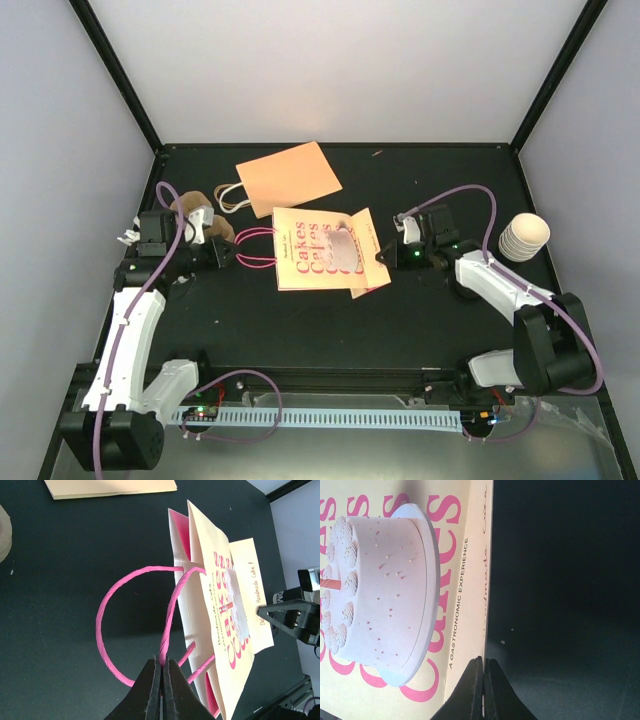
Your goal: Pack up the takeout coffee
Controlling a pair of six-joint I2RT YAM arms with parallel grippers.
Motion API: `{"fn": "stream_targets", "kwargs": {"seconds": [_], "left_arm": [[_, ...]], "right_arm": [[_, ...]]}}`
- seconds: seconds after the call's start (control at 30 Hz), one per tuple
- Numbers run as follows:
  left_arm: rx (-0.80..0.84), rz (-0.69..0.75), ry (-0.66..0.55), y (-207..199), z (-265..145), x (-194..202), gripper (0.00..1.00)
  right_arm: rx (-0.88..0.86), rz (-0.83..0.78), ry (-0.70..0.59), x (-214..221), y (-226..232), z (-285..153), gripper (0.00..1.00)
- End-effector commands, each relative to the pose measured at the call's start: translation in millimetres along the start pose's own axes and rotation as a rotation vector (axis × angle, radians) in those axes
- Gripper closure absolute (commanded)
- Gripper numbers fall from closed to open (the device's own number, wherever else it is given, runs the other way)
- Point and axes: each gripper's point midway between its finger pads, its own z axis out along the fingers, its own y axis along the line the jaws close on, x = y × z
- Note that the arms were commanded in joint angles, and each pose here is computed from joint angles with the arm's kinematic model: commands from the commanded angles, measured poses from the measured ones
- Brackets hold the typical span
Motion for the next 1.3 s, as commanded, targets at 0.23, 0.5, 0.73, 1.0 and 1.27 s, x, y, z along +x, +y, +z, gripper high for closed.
{"fn": "stream_targets", "kwargs": {"seconds": [0.23,0.5,0.73,1.0,1.27], "left_arm": [[-0.014,-0.003,-0.028,10.0,-5.3,-2.5,0.98],[-0.015,-0.016,-0.021,15.6,-2.4,0.6,0.99],[-0.007,-0.015,-0.018,16.0,-2.0,1.8,0.98],[0.137,-0.014,0.032,-2.4,5.2,8.3,0.98],[0.230,0.033,0.025,-26.4,-0.2,10.3,0.98]], "right_arm": [[0.011,0.087,-0.129,-13.4,-18.7,-20.3,0.98],[-0.026,0.148,-0.182,-17.2,-25.2,-29.6,0.98],[-0.017,0.176,-0.216,-17.7,-33.9,-37.4,0.97],[-0.065,0.156,-0.224,-19.7,-24.1,-40.2,0.94],[-0.152,0.160,-0.188,-15.1,-14.8,-32.8,0.92]]}}
